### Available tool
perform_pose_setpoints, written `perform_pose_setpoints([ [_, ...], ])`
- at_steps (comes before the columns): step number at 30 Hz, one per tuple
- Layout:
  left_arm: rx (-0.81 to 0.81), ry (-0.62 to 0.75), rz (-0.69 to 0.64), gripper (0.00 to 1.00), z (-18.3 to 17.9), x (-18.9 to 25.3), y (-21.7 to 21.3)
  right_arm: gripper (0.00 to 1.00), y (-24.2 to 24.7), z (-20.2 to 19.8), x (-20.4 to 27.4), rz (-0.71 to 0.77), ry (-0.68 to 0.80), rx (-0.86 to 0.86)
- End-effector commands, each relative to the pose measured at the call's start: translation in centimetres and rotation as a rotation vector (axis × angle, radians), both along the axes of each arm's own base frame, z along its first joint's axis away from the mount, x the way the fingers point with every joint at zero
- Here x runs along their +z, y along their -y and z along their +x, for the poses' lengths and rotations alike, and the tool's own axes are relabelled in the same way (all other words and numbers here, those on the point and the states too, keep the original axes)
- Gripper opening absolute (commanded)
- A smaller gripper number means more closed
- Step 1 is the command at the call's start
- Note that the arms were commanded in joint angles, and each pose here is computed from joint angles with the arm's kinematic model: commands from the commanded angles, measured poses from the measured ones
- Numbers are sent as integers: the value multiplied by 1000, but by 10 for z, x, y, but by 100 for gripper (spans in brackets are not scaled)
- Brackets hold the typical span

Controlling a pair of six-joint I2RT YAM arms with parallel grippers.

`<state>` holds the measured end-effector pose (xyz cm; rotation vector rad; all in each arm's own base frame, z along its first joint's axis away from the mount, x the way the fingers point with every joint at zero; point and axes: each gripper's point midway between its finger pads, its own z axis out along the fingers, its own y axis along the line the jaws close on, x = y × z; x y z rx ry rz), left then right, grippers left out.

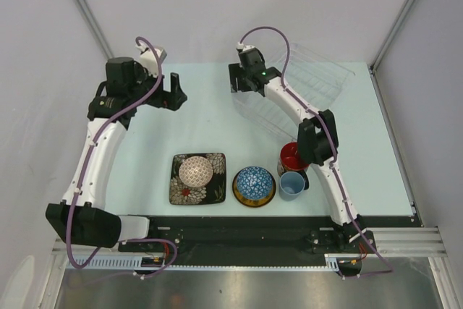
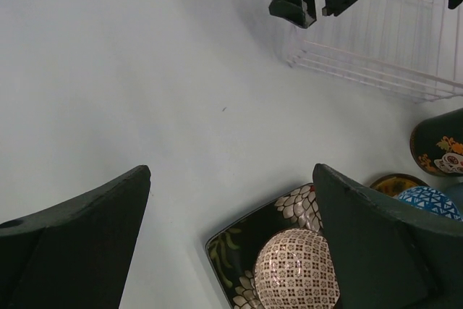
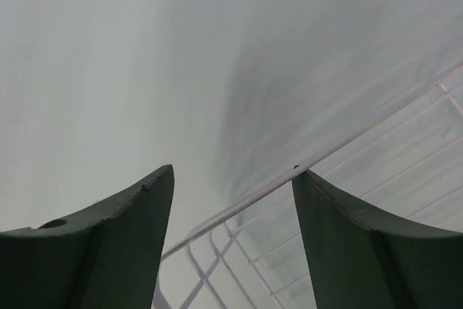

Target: Load the mixed dishes into the dish rack

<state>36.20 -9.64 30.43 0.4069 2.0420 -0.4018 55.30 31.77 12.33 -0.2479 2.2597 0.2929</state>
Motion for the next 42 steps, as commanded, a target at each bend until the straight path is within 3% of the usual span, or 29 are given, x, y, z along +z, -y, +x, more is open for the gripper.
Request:
perform_pose_setpoints([
  [1,-55,16,-43,100,-12,7,12,73,-51,12,83,248,152,126],
  [6,-85,-61,-106,100,-16,-20,27,83,-30,15,144,321,231,134],
  [12,-124,-84,-128,100,-7,-32,72,88,93,16,212,320,336,-37],
  [16,-150,-145,-148,100,6,-45,110,89,229,22,206,254,334,-301],
  [19,-166,-211,-158,100,16,-52,143,87,293,17,167,140,269,-470],
  [20,-166,-282,-137,100,17,-74,154,85,321,14,150,94,237,-539],
  [23,-166,-331,-149,100,25,-79,172,84,359,5,119,58,174,-622],
  [34,-182,-435,-117,100,36,-124,209,82,399,-4,59,19,69,-706],
  [39,-129,-410,-118,100,49,-130,212,67,410,-6,45,47,40,-740],
  [42,-92,-373,-125,100,64,-130,214,66,410,-10,36,39,21,-739],
])
